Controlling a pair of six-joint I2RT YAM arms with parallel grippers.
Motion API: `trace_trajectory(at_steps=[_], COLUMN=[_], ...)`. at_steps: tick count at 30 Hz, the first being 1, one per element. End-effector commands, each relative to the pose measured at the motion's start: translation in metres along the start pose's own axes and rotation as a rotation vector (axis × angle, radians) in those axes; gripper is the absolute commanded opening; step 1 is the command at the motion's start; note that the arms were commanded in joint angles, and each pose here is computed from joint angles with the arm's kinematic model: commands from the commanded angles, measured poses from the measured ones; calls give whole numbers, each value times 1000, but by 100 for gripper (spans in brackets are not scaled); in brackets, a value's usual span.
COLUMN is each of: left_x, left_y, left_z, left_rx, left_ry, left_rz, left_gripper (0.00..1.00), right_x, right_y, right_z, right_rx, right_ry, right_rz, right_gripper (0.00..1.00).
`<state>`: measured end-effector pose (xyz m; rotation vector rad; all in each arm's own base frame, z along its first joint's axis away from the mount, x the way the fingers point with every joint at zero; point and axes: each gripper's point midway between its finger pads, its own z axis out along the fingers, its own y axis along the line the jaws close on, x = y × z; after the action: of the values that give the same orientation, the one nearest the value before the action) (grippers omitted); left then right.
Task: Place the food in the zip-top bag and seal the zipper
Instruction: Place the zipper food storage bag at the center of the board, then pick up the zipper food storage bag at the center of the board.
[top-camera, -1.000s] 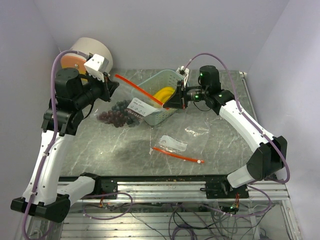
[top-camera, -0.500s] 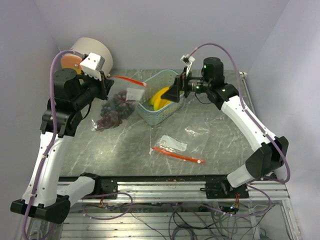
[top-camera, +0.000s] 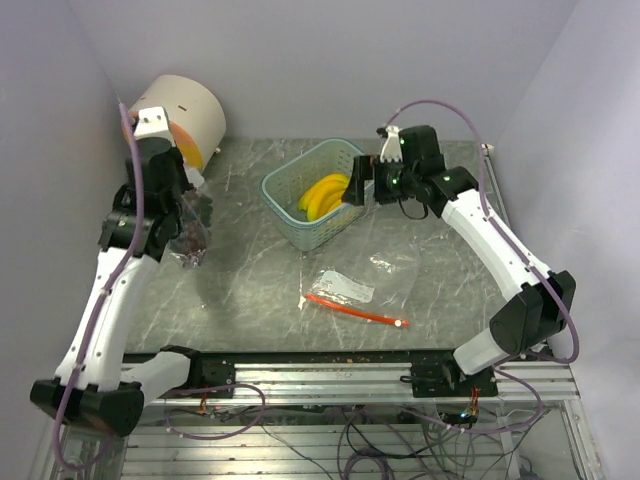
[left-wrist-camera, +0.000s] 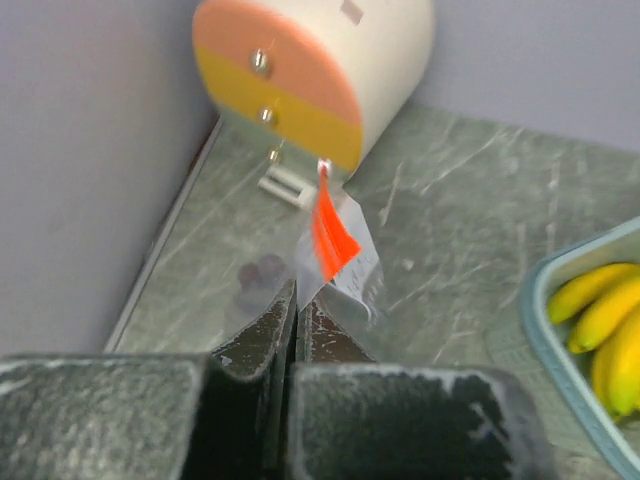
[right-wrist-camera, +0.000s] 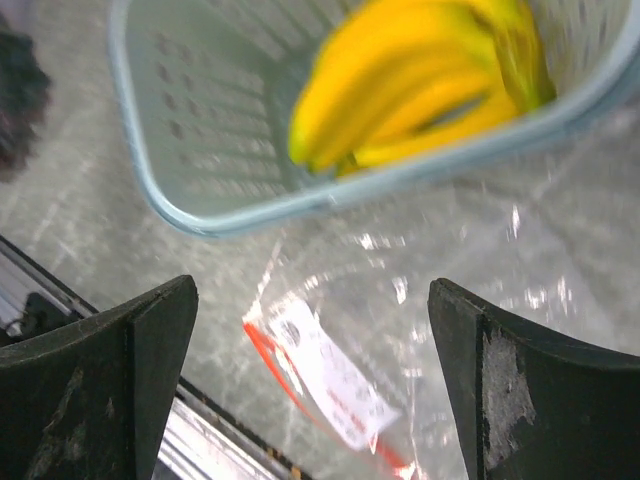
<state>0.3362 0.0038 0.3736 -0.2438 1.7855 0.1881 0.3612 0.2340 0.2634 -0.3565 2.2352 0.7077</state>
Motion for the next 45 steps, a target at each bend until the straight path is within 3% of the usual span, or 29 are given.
trace_trajectory(at_steps=[1, 2, 3, 6, 8, 13, 19, 34, 45], left_x=[28, 32, 32, 28, 23, 10, 14, 16, 17], left_y=[6, 0, -8, -30, -44, -76, -96, -79, -76], left_z=[32, 37, 41, 46, 46, 35, 20, 4, 4], left_rx=[-104, -77, -43, 69, 137, 323, 444, 409, 397], left_ry=[43, 52, 50, 56, 56, 51, 54, 19, 16], left_rz=[-127, -138, -152, -158, -169, -205, -222, -200, -177], left_gripper=[8, 15, 37, 87, 98, 99, 99, 98, 98], right_x=[53, 62, 70, 100, 127, 179, 208, 249, 265], right_y=[-25, -25, -23, -7, 12, 39, 33, 0, -9], right_z=[-21, -24, -27, -27, -21, -14, -15, 3, 29], right_rx=[157, 164, 169, 166, 167, 183, 254, 426, 362], right_ry=[134, 152, 169, 232, 286, 353, 361, 495, 529], right_rz=[77, 74, 68, 30, -14, -47, -110, -484, -633], right_gripper=[98, 98, 98, 99, 99, 100, 100, 98, 94])
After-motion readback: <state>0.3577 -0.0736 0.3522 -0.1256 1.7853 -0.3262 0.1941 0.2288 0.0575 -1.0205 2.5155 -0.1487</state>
